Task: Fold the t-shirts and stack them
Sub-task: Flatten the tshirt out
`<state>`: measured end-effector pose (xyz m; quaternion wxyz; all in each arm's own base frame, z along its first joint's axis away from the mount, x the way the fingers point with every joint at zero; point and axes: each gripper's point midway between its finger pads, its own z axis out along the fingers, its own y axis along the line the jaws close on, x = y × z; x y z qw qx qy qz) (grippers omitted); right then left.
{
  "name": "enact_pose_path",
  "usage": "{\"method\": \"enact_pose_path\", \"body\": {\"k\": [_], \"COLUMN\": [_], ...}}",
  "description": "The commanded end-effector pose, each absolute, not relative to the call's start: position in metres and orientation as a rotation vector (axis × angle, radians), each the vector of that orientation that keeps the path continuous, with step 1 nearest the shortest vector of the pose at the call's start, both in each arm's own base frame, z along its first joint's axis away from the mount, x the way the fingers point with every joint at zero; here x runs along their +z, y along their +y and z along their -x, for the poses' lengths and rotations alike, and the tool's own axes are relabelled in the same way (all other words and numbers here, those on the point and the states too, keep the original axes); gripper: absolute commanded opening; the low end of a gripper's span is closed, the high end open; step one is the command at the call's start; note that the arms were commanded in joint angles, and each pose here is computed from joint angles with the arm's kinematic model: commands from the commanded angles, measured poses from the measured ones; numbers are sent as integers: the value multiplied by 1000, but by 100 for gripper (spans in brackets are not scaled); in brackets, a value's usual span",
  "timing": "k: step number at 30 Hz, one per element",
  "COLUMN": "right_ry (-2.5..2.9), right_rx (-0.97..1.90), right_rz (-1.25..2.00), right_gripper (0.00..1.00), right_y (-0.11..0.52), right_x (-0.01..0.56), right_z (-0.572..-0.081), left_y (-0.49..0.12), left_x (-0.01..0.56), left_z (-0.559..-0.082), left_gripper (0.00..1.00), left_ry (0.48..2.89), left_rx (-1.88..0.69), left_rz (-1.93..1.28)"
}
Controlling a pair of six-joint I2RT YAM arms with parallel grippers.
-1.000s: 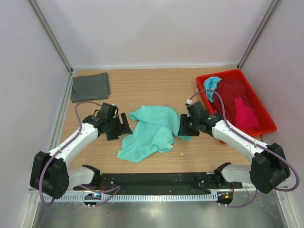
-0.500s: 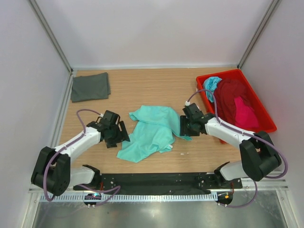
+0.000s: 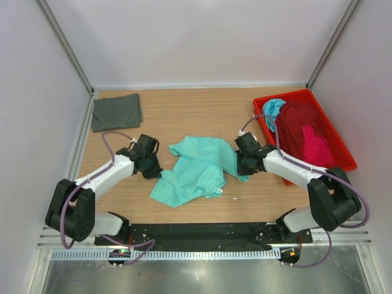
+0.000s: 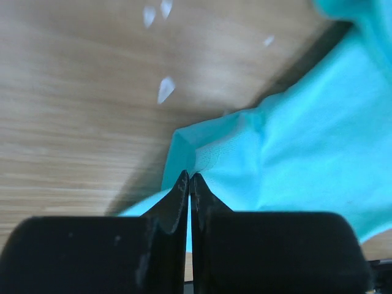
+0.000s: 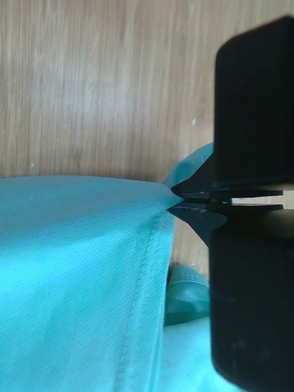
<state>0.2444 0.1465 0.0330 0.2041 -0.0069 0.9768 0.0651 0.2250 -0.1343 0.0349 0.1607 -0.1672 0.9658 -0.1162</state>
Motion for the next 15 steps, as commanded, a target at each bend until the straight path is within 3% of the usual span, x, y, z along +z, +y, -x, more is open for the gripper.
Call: {"method": "enact_pose_path", "body": {"k": [1,8,15], "right_ry": [2586,2354,2153], "right_rx": [174,167,207], "right_rz": [-9,-110,-218], "right_gripper": [1,1,1], "right_y": [143,120,96], "right_x": [95,204,296], "right_z": [-261,-263,-250], "left_y": [-129,-108,-83], "left_x": [92,215,289], "left_z": [-285,-355,-357], "left_gripper": [0,0,0], "left_ry": [2570,2332,2180], "left_rx": [-227,-26,68], "left_rz": [395,334,345]}}
